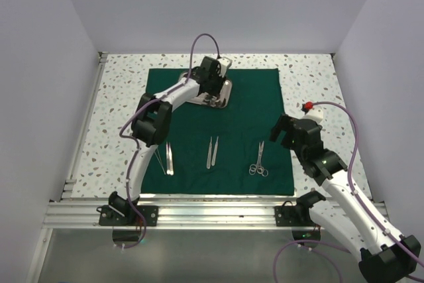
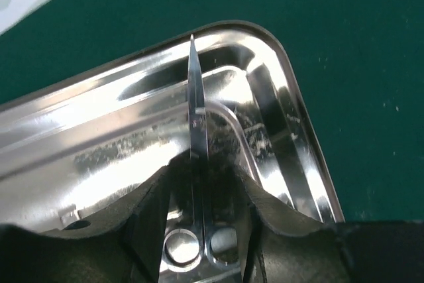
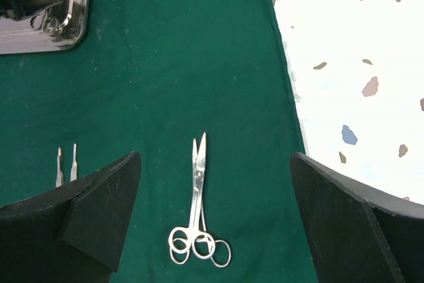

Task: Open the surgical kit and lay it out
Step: Pick up the medical item from the container.

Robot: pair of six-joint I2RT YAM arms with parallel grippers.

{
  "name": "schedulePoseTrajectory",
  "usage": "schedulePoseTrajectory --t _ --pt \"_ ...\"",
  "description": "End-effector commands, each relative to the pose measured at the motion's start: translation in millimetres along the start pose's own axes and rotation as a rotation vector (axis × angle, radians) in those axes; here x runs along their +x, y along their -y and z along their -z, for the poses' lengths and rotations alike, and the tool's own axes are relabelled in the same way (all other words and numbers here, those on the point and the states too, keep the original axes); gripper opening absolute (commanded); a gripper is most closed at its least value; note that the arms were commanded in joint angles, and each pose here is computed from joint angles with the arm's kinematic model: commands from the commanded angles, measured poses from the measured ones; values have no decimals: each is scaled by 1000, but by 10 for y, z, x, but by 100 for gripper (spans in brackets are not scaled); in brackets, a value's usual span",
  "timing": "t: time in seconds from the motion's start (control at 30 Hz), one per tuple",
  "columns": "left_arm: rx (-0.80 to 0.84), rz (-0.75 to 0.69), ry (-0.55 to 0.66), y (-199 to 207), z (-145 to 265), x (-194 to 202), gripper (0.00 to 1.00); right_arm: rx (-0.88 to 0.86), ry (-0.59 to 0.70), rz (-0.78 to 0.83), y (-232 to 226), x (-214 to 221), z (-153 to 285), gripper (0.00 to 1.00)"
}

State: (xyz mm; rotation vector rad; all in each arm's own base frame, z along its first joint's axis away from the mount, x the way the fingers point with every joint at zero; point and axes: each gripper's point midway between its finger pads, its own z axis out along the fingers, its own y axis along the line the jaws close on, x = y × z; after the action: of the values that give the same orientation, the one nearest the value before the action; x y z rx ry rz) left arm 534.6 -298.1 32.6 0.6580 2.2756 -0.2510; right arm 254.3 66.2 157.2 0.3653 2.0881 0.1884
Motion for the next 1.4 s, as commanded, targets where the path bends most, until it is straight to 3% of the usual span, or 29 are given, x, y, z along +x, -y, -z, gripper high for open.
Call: schedulePoseTrajectory --t 0.0,0.23,0.47,0.63,0.9,1.0,1.2,1.37 --pt "-14 -43 107 8 -135 -321 46 -14 23 5 -47 -64 -15 98" --pt "-52 -54 107 -77 -414 -372 51 -15 18 6 -53 -62 -22 98" --pt "-115 -44 71 -222 -601 -250 49 -29 12 10 -85 -55 -27 98" --pt "-106 -36 22 -283 -627 -122 34 -39 7 9 -103 -49 -28 98" --pt "-16 -31 -105 -213 -679 288 20 -41 2 11 -113 -40 -41 98" --pt "-2 -39 -125 -192 -682 360 0 -41 2 12 -114 -39 -41 98" --pt "-44 -11 -49 -302 -564 110 0 -39 4 12 -107 -39 -41 98" --pt "-112 33 105 -534 -256 -483 0 -36 9 9 -97 -46 -34 98"
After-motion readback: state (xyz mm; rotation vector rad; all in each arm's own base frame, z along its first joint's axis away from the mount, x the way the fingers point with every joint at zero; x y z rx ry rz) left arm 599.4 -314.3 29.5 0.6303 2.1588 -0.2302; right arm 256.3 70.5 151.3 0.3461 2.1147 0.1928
